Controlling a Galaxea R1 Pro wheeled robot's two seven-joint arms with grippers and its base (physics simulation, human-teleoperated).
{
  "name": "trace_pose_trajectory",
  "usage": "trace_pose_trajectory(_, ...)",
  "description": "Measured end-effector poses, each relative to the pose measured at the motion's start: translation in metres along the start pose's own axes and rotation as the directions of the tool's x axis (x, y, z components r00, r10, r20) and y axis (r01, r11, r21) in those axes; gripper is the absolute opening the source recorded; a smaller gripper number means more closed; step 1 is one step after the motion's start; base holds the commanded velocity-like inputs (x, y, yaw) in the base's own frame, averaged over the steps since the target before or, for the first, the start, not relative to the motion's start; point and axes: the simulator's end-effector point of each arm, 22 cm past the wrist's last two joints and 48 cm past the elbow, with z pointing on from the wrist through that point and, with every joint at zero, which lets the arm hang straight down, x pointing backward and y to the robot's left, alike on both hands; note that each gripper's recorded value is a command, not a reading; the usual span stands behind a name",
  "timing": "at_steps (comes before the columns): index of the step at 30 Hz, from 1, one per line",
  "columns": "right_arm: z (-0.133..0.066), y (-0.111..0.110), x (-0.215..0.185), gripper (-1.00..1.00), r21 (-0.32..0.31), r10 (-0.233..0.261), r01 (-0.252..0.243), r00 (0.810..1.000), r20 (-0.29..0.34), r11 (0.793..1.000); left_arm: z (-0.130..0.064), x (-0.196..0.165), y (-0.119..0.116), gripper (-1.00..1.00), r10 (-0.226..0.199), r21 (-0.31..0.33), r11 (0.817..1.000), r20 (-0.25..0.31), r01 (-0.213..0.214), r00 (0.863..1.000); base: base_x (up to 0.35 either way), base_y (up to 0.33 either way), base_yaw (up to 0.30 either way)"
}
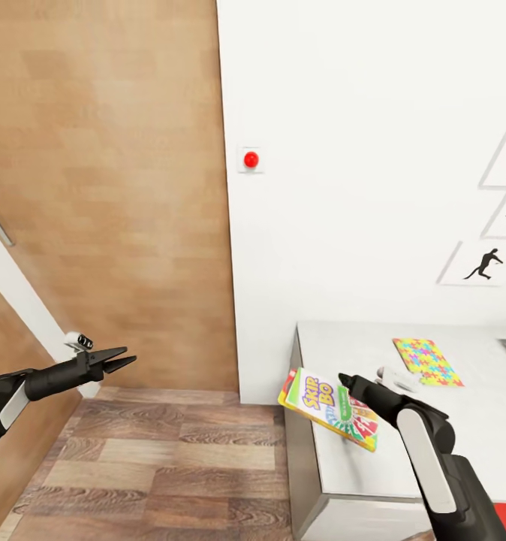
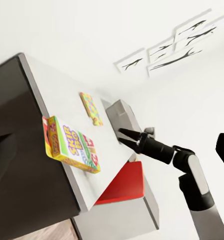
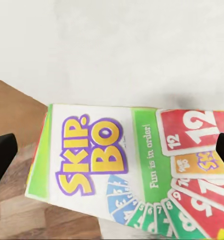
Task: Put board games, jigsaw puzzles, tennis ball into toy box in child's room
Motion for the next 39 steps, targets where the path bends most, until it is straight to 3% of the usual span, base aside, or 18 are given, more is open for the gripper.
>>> trace_pose_trajectory(4,-0.006,0.034,0.007,1.00,-0.163,0.018,-0.025,0.999,-0.047,0.986,0.000,-0.001,-0.003,1.00,0.006,0.003,1.000,0.001,-0.006,1.000,0.000,0.000,-0.060)
trace_pose_trajectory(6,-0.014,0.054,0.009,1.00,-0.273,0.036,-0.057,0.996,-0.082,0.960,0.001,-0.001,-0.005,1.00,0.007,0.005,1.000,0.001,-0.007,1.000,0.000,0.000,-0.061)
trace_pose_trajectory(9,-0.032,0.075,0.005,1.00,-0.423,0.078,-0.124,0.989,-0.125,0.897,0.001,-0.001,-0.007,1.00,0.010,0.008,1.000,0.000,-0.010,1.000,0.000,0.000,-0.061)
trace_pose_trajectory(11,-0.040,0.082,0.000,1.00,-0.475,0.096,-0.148,0.986,-0.134,0.867,0.002,-0.002,-0.009,1.00,0.012,0.009,1.000,-0.001,-0.012,1.000,0.000,0.000,-0.061)
trace_pose_trajectory(13,-0.054,0.090,-0.008,1.00,-0.553,0.119,-0.179,0.983,-0.143,0.814,0.002,-0.002,-0.010,1.00,0.014,0.010,1.000,-0.001,-0.014,1.000,0.000,0.000,-0.061)
trace_pose_trajectory(15,-0.062,0.095,-0.012,1.00,-0.592,0.127,-0.189,0.981,-0.145,0.783,0.003,-0.002,-0.012,1.00,0.016,0.013,1.000,-0.001,-0.016,1.000,0.000,0.000,-0.061)
trace_pose_trajectory(18,-0.068,0.099,-0.015,1.00,-0.621,0.131,-0.193,0.981,-0.144,0.760,0.009,-0.001,-0.012,1.00,0.016,0.011,1.000,-0.002,-0.016,1.000,0.000,0.000,-0.061)
trace_pose_trajectory(29,-0.080,0.106,-0.022,1.00,-0.652,0.136,-0.192,0.981,-0.136,0.734,0.034,0.007,-0.004,1.00,0.012,-0.027,1.000,-0.006,-0.012,1.000,0.000,0.000,-0.061)
trace_pose_trajectory(34,-0.083,0.107,-0.025,1.00,-0.658,0.137,-0.189,0.982,-0.130,0.729,0.088,0.025,-0.001,1.00,-0.017,-0.027,1.000,-0.020,0.016,1.000,0.000,0.000,-0.061)
trace_pose_trajectory(39,-0.087,0.108,-0.028,1.00,-0.662,0.139,-0.183,0.983,-0.119,0.727,0.119,0.032,0.010,1.00,-0.026,-0.091,0.996,-0.020,0.024,0.999,0.000,0.000,-0.061)
